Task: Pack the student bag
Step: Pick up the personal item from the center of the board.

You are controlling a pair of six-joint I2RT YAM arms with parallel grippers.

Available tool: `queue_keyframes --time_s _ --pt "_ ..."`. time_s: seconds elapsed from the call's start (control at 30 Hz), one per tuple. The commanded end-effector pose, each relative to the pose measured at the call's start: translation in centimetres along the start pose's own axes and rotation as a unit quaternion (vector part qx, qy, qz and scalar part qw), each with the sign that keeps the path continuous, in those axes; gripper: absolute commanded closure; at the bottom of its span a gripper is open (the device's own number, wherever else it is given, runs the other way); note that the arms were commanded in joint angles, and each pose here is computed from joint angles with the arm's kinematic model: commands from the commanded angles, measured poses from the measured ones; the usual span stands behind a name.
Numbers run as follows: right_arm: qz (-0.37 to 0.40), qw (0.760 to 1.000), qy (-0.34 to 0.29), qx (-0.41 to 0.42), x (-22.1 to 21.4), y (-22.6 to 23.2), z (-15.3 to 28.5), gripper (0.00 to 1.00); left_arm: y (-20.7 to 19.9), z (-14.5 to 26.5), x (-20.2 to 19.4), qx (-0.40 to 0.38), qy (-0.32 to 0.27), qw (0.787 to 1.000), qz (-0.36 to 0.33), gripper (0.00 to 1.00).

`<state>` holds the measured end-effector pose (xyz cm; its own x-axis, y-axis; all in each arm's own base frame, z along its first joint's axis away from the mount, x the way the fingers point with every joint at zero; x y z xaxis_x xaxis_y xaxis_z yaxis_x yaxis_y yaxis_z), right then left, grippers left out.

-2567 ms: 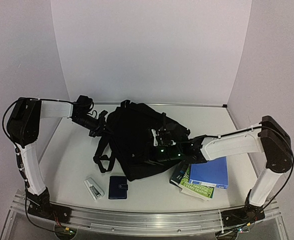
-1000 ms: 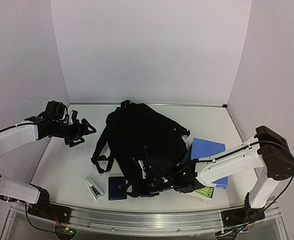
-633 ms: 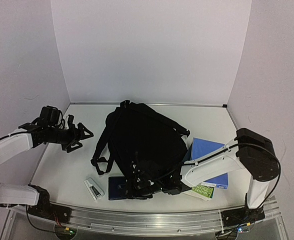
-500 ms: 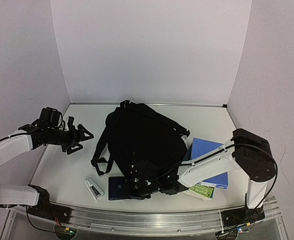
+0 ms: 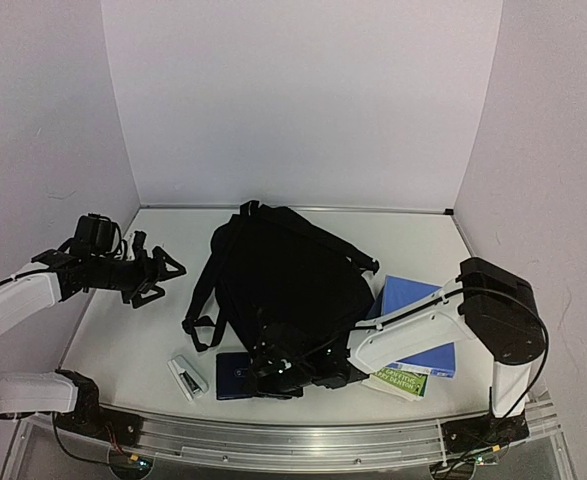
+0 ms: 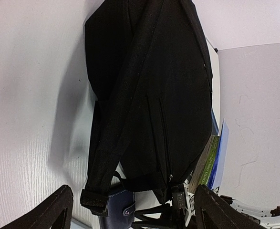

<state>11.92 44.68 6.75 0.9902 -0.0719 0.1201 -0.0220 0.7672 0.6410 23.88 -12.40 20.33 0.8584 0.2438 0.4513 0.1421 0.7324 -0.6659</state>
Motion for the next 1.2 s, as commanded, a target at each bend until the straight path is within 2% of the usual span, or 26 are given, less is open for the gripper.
queue_keyframes --time_s 0.0,0.27,0.33,0.4,0.47,0.57,0.63,0.73,0.93,1.1,1.17 --pt "-0.006 1.0 0.002 -0.022 0.0 -0.3 -1.0 0.65 -0.6 0.6 0.4 -0.009 -0.013 1.0 -0.015 0.12" --pt "0.014 1.0 0.008 -0.018 0.1 0.3 -2.0 0.67 -0.9 0.8 0.6 -0.012 -0.014 1.0 -0.018 0.12" --pt "0.017 1.0 0.007 -0.018 0.2 0.3 -2.3 0.76 -1.0 0.9 0.6 -0.015 -0.016 1.0 -0.017 0.12" --pt "0.018 1.0 0.008 -0.018 0.2 0.4 -2.4 0.94 -1.1 1.0 0.6 -0.017 -0.018 1.0 -0.016 0.12" --pt "0.024 1.0 0.008 -0.015 0.3 0.6 -2.2 1.0 -1.2 1.1 0.7 -0.019 -0.02 0.999 -0.019 0.12" --pt "0.038 0.999 -0.004 0.002 0.6 1.5 -0.7 1.0 -1.6 1.3 0.5 -0.033 -0.02 0.999 -0.029 0.12" --pt "0.042 0.998 -0.009 0.048 0.7 2.8 1.0 1.0 -2.0 1.6 0.5 -0.047 -0.025 0.998 -0.039 0.12" --pt "0.063 0.989 0.017 0.135 -0.1 5.0 3.6 1.0 -2.8 2.1 0.6 -0.067 -0.031 0.996 -0.053 0.12" --pt "0.135 0.97 0.029 0.199 -1.5 7.8 7.7 1.0 -5.3 3.5 1.5 -0.124 -0.042 0.988 -0.087 0.12" --pt "0.173 0.95 0.01 0.26 -1.3 10.4 12.8 1.0 -7.5 4.9 2.0 -0.176 -0.05 0.975 -0.127 0.11" --pt "0.176 0.944 -0.016 0.279 -0.7 11.4 14.9 1.0 -8.4 5.6 2.2 -0.199 -0.057 0.967 -0.146 0.11"
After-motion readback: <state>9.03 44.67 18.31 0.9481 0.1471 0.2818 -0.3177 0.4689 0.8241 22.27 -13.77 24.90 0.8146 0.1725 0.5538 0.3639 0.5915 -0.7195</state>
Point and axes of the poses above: each gripper's point midway between its finger pads, its own z axis back along the fingers, its own y axis along the line the jaws close on, x = y × z, the point moved 6 cm from there along z, back along the fingers, and after that the axes turned 11 degrees about -z, right-handed, at the moved point
